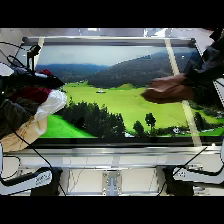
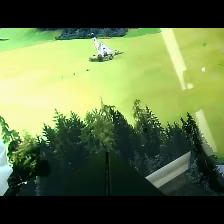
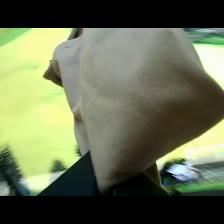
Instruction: Fold the shirts.
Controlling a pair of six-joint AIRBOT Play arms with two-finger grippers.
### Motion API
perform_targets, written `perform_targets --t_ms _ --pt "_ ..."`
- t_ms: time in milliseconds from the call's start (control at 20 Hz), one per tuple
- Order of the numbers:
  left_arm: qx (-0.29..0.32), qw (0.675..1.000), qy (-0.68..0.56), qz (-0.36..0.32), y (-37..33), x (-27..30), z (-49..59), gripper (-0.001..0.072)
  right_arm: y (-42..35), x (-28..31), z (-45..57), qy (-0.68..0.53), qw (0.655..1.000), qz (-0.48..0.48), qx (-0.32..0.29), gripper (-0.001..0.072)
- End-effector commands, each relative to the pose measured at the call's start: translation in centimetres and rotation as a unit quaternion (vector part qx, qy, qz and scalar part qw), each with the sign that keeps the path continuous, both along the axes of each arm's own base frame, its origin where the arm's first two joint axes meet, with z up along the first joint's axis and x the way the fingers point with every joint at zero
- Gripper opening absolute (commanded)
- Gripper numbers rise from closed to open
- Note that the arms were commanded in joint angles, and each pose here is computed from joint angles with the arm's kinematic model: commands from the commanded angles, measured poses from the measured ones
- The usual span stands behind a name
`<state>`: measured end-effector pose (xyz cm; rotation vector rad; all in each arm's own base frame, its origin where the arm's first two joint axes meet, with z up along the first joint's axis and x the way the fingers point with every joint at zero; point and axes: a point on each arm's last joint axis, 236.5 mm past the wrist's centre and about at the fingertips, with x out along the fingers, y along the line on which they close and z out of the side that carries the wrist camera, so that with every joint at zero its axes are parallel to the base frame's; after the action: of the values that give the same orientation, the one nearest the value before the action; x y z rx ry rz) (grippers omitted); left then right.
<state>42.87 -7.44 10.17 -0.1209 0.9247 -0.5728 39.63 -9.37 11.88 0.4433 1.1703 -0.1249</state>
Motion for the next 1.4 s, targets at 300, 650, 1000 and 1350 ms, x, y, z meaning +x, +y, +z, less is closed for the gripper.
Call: perform_targets --t_ms 300,650,1000,1350 --pt "-0.001 1.0 0.002 0.002 0.0 0.0 0.0 0.0011 -10.9 -20.7 -10.4 0.111 0.953 -0.283 0.005 0.0017" --pt "-0.013 1.0 0.0 0.001 -0.4 0.0 0.3 0.0011 -10.7 -20.2 -4.3 0.063 0.952 -0.296 0.042 0.0635" --pt "-0.018 1.0 0.002 -0.004 -1.0 0.0 0.2 0.0011 0.9 -9.0 6.5 -0.132 0.974 -0.074 0.168 0.022" --pt "-0.029 0.999 0.02 0.008 -1.1 -0.2 0.0 0.0012 16.2 -6.6 5.3 -0.127 0.961 0.227 0.09 0.001"
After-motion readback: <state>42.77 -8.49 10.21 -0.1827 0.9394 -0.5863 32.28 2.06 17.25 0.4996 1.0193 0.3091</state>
